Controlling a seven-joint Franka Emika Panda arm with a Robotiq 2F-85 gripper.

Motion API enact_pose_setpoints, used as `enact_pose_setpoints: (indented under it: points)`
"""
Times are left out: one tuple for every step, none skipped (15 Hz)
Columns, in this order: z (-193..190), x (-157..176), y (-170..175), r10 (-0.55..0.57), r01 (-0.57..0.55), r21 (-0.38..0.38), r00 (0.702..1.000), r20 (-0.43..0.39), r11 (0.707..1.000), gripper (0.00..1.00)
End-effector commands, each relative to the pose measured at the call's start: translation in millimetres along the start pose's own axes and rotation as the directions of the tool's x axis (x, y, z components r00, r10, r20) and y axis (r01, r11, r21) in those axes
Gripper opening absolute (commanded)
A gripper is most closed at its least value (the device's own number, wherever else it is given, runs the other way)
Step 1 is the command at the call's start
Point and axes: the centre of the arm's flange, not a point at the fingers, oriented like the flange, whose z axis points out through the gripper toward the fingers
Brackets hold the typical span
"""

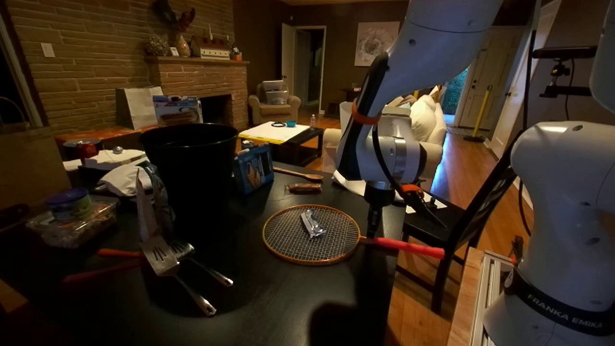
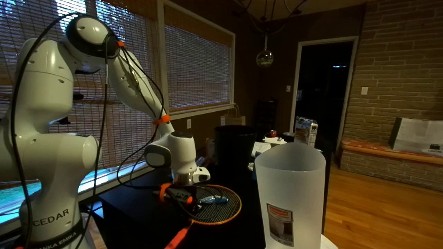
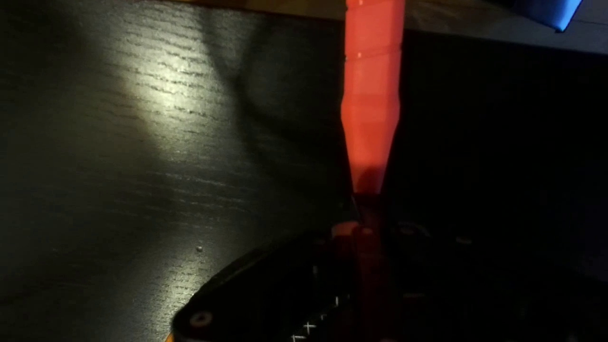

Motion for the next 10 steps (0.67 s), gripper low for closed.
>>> enact_pose_setpoints:
  points:
    - [-20, -11, -10, -0.005, 0.005, -0.005, 1.0, -0.003, 1.0, 0.0]
    - [-19, -11, -10, -0.003, 0.003, -0.004, 1.0, -0.002, 1.0, 0.0]
    - [-18, -10, -10, -0.001, 0.001, -0.003, 1.0, -0.002, 1.0, 0.25]
    - [-17, -10, -10, 0.001, -0.001, 0.0, 1.0, -0.003, 1.0, 0.28]
    - [-17, -9, -10, 0.001, -0.001, 0.001, 1.0, -0.003, 1.0, 0.33]
    - [-16, -9, -9, 0.003, -0.003, 0.002, 1.0, -0.005, 1.0, 0.39]
    - [-14, -9, -9, 0.002, -0.002, 0.001, 1.0, -0.006, 1.0, 0.47]
    - [-13, -8, -9, 0.002, -0.002, 0.003, 1.0, -0.004, 1.0, 0.53]
    - [-11, -8, -9, 0.003, -0.003, 0.003, 1.0, -0.004, 1.0, 0.62]
    - [-10, -8, -10, 0.002, -0.002, 0.008, 1.0, -0.003, 1.0, 0.68]
